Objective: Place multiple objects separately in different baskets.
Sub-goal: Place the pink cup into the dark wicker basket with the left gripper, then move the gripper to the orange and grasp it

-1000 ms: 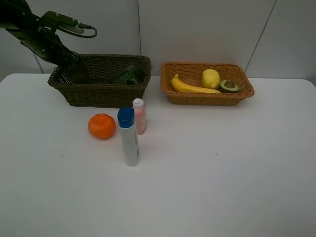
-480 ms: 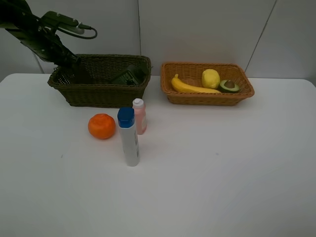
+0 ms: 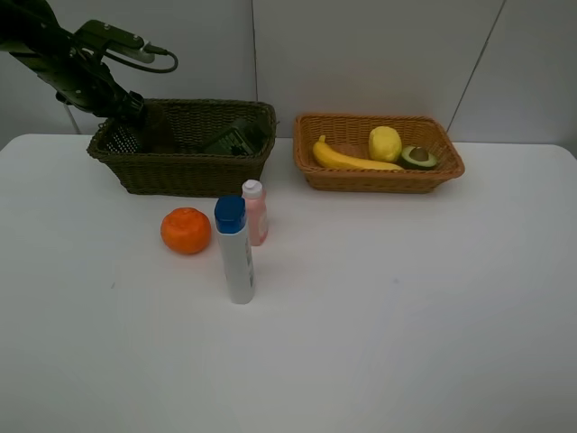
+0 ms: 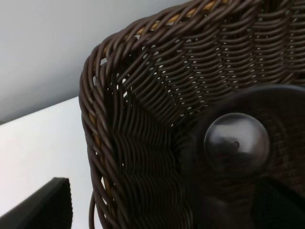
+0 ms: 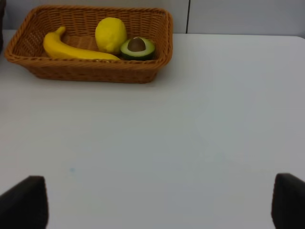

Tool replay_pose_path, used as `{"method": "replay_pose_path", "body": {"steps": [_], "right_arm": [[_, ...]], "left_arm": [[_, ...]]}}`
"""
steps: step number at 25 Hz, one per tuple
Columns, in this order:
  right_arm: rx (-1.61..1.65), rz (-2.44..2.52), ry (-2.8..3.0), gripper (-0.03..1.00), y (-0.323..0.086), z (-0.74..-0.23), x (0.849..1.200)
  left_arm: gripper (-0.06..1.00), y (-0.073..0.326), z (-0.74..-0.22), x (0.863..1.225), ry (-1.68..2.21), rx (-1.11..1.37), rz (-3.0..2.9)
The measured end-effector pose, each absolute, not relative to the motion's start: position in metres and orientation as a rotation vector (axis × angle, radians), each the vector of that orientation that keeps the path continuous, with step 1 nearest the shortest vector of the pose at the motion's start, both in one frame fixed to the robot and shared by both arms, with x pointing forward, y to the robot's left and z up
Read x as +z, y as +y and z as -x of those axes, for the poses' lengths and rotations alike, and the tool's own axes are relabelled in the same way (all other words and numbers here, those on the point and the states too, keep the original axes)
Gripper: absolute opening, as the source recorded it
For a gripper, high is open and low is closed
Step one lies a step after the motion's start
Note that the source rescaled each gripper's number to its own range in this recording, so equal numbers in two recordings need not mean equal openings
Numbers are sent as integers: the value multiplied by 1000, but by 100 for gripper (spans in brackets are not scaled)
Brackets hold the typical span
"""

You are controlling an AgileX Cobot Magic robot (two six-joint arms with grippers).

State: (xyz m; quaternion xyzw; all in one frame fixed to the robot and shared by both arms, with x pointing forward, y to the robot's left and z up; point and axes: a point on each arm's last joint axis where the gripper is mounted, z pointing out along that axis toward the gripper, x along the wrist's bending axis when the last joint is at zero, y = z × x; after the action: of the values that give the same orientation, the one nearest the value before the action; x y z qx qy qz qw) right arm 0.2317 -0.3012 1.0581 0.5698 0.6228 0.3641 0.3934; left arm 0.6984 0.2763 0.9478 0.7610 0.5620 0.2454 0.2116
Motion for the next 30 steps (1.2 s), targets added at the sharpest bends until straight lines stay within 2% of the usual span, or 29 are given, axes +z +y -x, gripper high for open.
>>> {"method": "replay_pose_path", "body": {"steps": [6,15,30], "right_arm": [[924,-1446,1581,98,-301,-232,1058],[924,-1446,1581,98,-301,-232,1058],[924,-1446,1581,98,-301,-232,1058]], "left_arm": [[100,276,-698,952,1559,685,-2111],[100,277,-687,977,1566,665,-2126],[100,276,-635,1059,1545,590,-2233]]}}
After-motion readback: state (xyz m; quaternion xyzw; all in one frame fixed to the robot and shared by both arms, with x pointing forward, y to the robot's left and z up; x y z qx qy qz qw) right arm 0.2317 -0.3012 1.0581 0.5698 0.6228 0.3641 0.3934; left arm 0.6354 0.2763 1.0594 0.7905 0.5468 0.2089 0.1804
